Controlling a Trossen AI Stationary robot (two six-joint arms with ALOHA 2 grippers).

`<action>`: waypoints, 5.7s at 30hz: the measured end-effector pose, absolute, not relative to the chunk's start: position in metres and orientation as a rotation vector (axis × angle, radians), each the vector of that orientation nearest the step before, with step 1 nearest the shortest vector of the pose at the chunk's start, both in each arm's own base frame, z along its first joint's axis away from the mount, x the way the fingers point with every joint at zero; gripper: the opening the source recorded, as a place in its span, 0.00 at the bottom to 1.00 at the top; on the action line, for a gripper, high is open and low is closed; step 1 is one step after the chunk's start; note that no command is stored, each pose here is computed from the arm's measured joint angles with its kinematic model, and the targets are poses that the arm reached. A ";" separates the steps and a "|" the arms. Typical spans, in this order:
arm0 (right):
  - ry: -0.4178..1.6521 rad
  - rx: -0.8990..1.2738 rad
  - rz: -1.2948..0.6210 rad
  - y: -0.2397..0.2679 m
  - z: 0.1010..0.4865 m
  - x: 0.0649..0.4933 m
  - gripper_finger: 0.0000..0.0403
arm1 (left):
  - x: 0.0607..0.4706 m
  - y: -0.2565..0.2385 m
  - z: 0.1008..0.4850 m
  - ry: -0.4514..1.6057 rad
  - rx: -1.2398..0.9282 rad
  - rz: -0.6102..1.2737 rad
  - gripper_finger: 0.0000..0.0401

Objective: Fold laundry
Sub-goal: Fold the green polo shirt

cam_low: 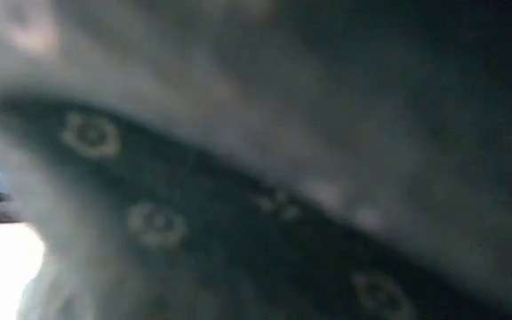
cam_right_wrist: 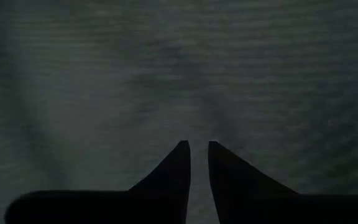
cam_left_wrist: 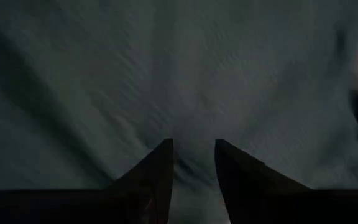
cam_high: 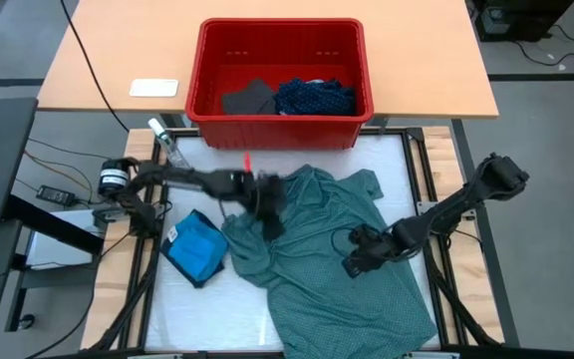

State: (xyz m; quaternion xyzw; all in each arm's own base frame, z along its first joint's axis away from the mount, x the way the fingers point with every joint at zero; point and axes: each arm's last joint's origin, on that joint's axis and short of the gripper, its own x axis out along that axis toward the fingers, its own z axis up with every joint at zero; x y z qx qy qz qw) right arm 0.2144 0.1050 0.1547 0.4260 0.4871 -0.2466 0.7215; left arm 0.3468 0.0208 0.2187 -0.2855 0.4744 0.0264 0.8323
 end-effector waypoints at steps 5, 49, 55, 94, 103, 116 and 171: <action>1.248 0.939 -0.482 0.099 0.133 0.209 0.16 | 0.343 0.088 0.205 0.974 -0.596 0.261 0.31; 0.901 1.149 -0.881 -0.036 0.125 0.236 0.02 | 0.334 0.141 0.175 0.890 -0.393 -0.036 0.31; 0.739 1.036 -0.823 -0.084 0.131 0.244 0.02 | 0.320 0.153 0.145 1.138 -0.361 0.182 0.31; 1.613 0.673 -0.990 -0.051 0.145 0.164 0.02 | 0.264 0.175 0.208 1.119 -0.490 0.326 0.28; 1.511 0.798 -0.802 -0.052 0.183 0.182 0.02 | 0.267 0.162 0.206 1.170 -0.490 0.265 0.28; 1.199 1.134 -0.596 0.046 0.180 0.232 0.02 | 0.278 0.116 0.178 1.176 -0.293 -0.040 0.28; 1.412 0.943 -1.096 -0.020 0.138 0.233 0.02 | 0.277 0.200 0.143 1.224 -0.532 0.280 0.26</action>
